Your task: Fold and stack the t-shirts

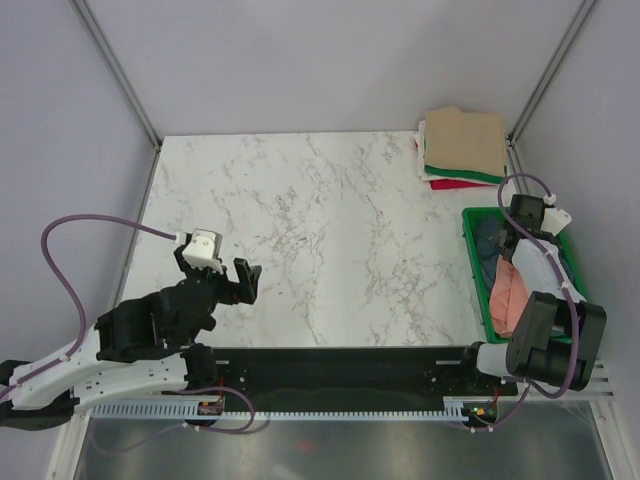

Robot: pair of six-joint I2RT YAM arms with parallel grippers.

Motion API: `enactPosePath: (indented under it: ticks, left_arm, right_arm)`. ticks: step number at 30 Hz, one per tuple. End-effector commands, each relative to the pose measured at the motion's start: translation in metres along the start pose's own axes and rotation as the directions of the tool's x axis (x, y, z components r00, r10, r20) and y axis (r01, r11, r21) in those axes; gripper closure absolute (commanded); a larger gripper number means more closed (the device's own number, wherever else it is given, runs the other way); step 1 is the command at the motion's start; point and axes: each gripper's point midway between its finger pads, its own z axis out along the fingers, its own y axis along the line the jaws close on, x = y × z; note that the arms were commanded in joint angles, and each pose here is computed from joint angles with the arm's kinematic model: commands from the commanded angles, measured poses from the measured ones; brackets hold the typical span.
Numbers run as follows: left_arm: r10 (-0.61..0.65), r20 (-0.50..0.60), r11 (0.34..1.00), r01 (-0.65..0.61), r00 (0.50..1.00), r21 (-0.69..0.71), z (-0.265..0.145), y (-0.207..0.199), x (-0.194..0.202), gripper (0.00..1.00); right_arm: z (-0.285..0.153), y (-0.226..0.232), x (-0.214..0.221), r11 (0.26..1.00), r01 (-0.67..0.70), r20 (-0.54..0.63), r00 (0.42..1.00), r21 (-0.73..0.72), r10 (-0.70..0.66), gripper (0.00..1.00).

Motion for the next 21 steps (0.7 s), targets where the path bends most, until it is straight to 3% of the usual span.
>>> enactPosePath:
  ticks: [1,3,4,7,10,14,17,18,21]
  left_arm:
    - [-0.032,0.024,0.998,0.033,0.999,-0.044,0.001,0.005,-0.007,0.05]
    - [-0.016,0.014,0.999,0.017,1.0,-0.05,0.004,0.003,-0.004,0.04]
    - [-0.005,0.007,0.999,0.005,1.0,-0.052,0.005,0.002,-0.003,0.05]
    - [0.006,-0.001,0.998,-0.006,1.0,-0.056,0.006,0.001,-0.001,0.05]
    - [0.012,-0.005,0.998,-0.012,1.0,-0.058,0.007,0.0,0.0,0.04]
    - [0.013,-0.005,0.998,-0.013,1.0,-0.063,0.008,0.001,0.0,0.04]
    - [0.013,-0.002,0.997,-0.014,1.0,-0.072,0.007,0.003,-0.001,0.04]
    - [0.013,-0.002,0.997,-0.013,1.0,-0.075,0.007,0.003,-0.002,0.04]
    - [0.013,-0.003,0.996,-0.013,1.0,-0.088,0.007,0.006,-0.001,0.04]
  right_arm:
    - [0.016,-0.002,-0.011,0.998,-0.05,0.061,0.997,0.035,0.048,0.15]
    - [0.022,-0.001,-0.007,0.998,-0.047,0.05,0.998,0.037,0.045,0.25]
    - [0.022,0.0,-0.011,0.998,-0.051,0.054,0.997,0.029,0.049,0.47]
    - [0.015,0.003,-0.02,0.998,-0.064,0.076,0.995,0.004,0.064,0.85]
    - [0.0,0.005,-0.037,0.997,-0.079,0.119,0.99,-0.026,0.081,1.0]
    - [-0.029,0.021,-0.056,0.99,-0.074,0.135,0.987,-0.123,0.09,1.0]
    - [-0.074,0.061,-0.073,0.953,-0.054,0.154,0.983,-0.297,0.104,1.0]
    - [-0.094,0.085,-0.073,0.914,-0.035,0.132,0.987,-0.403,0.096,1.0]
    - [-0.194,0.185,-0.067,0.659,0.09,0.118,0.993,-0.746,-0.001,1.0]
